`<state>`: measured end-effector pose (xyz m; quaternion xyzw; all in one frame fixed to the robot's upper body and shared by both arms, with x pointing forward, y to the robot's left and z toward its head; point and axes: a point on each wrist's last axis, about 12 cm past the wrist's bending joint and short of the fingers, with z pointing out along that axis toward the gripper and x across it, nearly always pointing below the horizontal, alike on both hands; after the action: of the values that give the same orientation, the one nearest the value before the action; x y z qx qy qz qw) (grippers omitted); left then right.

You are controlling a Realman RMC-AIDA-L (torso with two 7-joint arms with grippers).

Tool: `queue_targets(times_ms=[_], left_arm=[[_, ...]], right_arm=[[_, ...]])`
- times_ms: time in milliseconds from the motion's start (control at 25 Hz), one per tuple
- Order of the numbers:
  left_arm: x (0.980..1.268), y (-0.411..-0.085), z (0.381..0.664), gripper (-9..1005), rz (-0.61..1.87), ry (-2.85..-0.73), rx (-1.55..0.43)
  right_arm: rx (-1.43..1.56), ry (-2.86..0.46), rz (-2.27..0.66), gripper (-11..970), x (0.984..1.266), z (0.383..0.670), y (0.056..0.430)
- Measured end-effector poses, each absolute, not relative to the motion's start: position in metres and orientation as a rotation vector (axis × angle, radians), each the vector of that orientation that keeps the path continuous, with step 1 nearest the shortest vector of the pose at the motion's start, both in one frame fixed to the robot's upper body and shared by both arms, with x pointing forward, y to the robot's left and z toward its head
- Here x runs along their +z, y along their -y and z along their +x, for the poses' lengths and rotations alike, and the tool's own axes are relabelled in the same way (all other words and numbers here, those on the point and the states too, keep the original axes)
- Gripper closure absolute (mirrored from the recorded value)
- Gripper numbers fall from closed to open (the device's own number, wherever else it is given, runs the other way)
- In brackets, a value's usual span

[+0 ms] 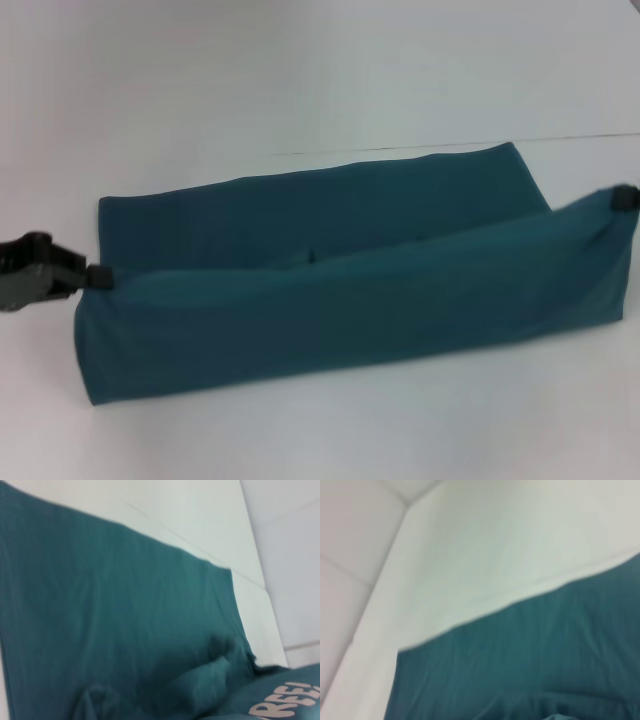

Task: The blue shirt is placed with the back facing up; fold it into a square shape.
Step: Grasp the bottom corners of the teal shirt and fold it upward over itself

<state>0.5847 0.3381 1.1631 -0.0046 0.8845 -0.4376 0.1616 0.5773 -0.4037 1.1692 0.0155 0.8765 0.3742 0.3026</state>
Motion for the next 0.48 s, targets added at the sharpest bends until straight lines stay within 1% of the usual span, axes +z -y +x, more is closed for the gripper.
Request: queue_targets(times_ms=[240, 480], left_arm=[[1.153, -0.324, 0.607, 934, -0.083, -2.486, -1.170], [1.151, -0.310, 0.620, 928, -0.085, -2.425, -1.133]], right_arm=[[0.976, -2.254, 0.143, 823, 1.153, 0.593, 0.391], [0.880, -2.238, 0.182, 816, 1.142, 0.610, 0.375]])
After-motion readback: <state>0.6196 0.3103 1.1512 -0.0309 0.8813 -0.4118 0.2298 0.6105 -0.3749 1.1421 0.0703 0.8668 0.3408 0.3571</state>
